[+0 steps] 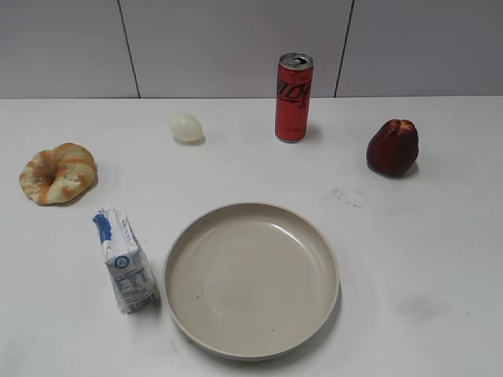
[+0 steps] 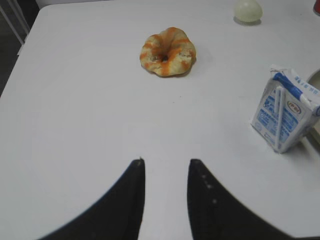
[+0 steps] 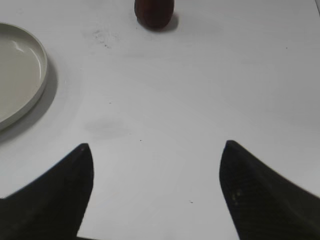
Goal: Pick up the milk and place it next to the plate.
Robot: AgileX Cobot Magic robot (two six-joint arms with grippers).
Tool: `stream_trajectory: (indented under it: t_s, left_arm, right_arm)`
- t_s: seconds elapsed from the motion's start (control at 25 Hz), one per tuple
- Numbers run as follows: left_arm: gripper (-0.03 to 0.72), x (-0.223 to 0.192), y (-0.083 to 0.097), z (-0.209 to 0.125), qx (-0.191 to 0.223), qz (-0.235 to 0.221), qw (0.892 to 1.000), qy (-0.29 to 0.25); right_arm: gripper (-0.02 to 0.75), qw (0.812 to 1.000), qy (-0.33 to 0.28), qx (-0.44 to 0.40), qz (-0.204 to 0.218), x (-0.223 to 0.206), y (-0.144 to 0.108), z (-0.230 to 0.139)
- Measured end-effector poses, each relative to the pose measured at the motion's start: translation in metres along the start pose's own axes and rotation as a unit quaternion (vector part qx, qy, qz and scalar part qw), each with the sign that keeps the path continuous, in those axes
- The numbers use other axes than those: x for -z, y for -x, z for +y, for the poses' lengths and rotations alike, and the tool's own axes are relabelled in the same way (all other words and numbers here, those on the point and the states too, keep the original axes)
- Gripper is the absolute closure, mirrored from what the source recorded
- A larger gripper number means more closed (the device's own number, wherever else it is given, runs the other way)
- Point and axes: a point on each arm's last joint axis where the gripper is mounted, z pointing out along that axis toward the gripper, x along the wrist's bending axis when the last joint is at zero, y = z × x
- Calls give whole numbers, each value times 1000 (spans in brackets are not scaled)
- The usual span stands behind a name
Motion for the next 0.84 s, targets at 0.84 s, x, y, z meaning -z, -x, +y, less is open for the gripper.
stream_trajectory:
  t_s: [0.84]
  left_arm:
    - [462,0,0,0,0,0,1000,0]
  right_arm:
    - [146,996,59,-32,-55,14,-1,-6]
